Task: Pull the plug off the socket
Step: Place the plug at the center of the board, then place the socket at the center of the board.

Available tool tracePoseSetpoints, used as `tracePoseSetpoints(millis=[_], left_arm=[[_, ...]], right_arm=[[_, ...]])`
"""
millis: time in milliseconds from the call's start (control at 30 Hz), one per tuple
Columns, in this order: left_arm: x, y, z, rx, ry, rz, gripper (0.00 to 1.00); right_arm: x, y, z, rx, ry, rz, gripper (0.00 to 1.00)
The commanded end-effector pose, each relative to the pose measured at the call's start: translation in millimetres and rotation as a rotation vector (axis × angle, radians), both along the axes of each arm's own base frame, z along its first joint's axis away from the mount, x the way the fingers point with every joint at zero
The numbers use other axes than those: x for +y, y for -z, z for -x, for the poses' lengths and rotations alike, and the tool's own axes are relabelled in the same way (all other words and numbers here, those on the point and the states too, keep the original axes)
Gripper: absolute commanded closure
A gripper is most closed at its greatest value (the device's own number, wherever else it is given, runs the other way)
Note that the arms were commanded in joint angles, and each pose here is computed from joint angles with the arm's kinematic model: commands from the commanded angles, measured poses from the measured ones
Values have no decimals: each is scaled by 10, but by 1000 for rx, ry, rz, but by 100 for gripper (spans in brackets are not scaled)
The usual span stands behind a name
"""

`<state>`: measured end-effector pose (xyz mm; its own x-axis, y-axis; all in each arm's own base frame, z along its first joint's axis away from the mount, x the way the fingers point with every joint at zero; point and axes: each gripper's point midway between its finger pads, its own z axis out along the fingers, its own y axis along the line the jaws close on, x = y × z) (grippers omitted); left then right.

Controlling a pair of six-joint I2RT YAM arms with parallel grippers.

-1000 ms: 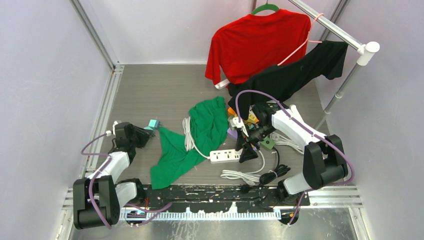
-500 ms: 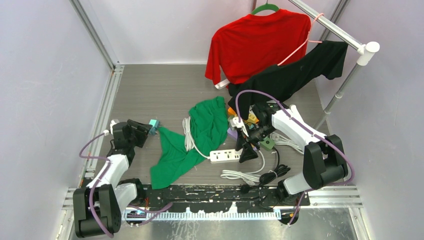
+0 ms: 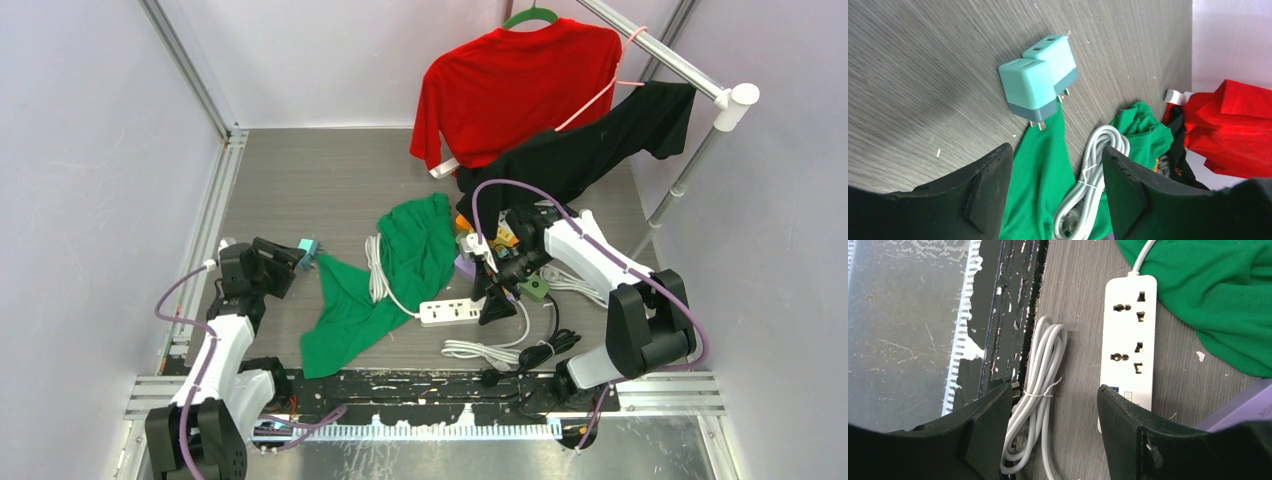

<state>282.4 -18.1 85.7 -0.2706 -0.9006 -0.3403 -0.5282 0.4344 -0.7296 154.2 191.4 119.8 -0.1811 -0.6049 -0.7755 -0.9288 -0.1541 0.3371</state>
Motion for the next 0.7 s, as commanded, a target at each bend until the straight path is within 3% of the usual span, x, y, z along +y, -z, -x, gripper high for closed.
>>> tracePoseSetpoints(millis=[0,200,333,667], left_arm=[[-111,-296,-13,-63,45,49,34],[-346,-445,37,-124,155,95,33],[-640,-612,12,-238,294,110,33],[-1743,-1027,189,-545,801,70,32]], right_arm=[[3,-80,-21,-40,-2,-24,32],[1,-69,-17,-37,-2,-21,32],[-5,-63,-25,-38,-2,-18,32],[-33,-74,-50,-43,13,-19,32]])
